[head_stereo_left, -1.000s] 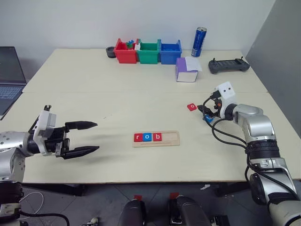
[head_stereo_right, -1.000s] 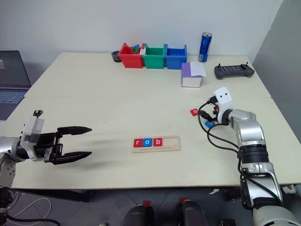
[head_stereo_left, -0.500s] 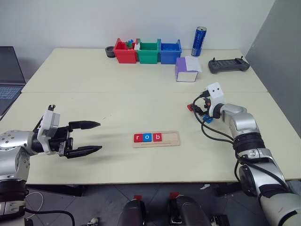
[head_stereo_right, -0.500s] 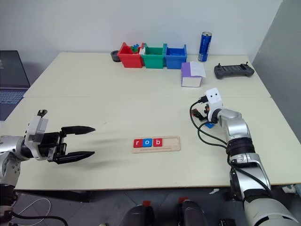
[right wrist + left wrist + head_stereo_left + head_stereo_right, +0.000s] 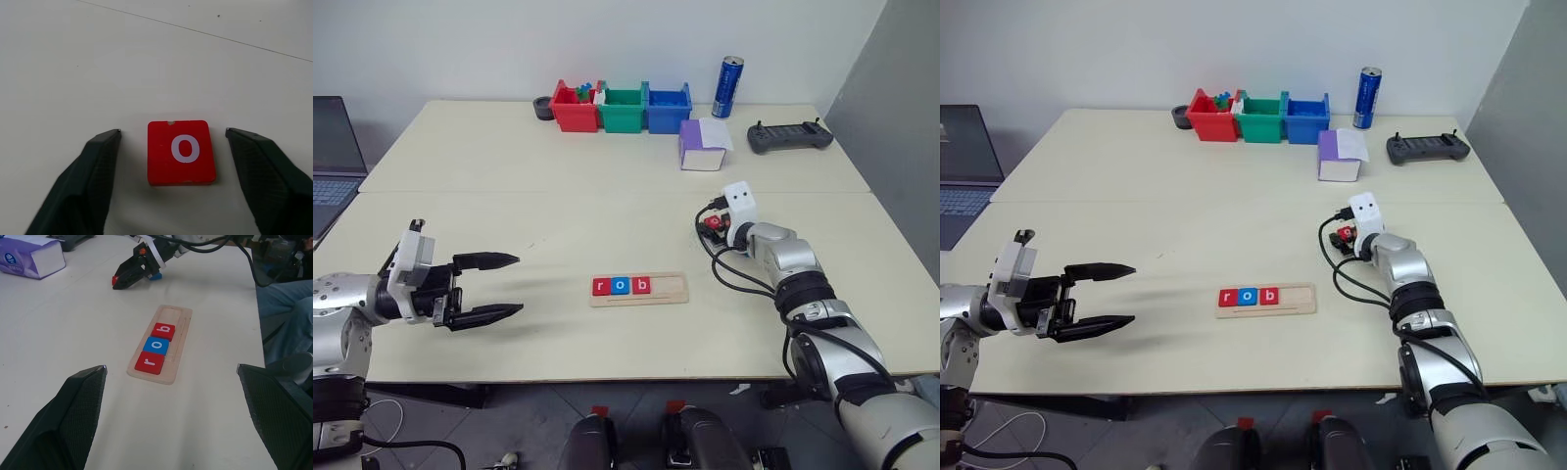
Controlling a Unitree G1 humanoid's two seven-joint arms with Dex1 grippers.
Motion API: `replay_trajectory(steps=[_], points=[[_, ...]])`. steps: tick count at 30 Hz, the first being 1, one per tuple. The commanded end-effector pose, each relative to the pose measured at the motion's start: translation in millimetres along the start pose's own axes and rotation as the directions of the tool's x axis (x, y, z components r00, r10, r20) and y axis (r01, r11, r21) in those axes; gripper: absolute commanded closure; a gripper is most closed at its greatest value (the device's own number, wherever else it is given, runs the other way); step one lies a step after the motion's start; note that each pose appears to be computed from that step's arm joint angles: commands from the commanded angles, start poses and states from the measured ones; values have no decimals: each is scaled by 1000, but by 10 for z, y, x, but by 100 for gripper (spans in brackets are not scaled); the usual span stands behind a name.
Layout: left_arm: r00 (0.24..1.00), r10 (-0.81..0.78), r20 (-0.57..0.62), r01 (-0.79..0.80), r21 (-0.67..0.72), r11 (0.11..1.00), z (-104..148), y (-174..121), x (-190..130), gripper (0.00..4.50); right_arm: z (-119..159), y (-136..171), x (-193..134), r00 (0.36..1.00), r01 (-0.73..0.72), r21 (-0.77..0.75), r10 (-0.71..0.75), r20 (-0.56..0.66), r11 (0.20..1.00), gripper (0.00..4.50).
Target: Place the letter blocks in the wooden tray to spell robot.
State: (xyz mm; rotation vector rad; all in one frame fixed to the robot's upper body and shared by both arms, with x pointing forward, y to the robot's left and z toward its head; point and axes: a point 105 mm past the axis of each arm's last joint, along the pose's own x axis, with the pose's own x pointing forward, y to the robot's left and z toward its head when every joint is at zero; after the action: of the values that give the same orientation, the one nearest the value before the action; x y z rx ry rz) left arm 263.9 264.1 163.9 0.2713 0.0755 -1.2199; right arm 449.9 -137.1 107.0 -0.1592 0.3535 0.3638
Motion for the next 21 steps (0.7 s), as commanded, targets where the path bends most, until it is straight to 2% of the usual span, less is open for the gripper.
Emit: replay_trajectory(steps=[1, 3, 4, 8, 11, 16, 21], points=[[1000, 22, -3, -22, 44, 999, 102, 37, -73, 0, 139, -61, -48, 998, 25, 30, -27, 53, 999, 218], [1000, 19, -2, -19, 43, 999, 99, 44, -65, 0, 235, -9, -95, 995, 4, 31, -7, 95, 999, 286], [1000, 17, -2, -17, 43, 999, 96, 50, -60, 0, 278, 16, -124, 993, -5, 26, 2, 119, 1000, 305], [1000, 4, 2, -4, 42, 999, 87, 88, -8, 0, 451, 19, -397, 978, 12, 23, -17, 209, 1000, 304], [1000, 3, 4, -3, 44, 999, 94, 112, 1, 0, 465, 57, -690, 974, 37, 11, -39, 225, 999, 304], [1000, 6, -4, -6, 39, 999, 53, 121, -21, 0, 41, 236, -1182, 990, 79, 37, -82, 117, 996, 304], [1000, 14, -6, -13, 42, 999, 60, 172, -36, 0, -350, 547, -1419, 999, 44, 101, -46, 18, 994, 304]])
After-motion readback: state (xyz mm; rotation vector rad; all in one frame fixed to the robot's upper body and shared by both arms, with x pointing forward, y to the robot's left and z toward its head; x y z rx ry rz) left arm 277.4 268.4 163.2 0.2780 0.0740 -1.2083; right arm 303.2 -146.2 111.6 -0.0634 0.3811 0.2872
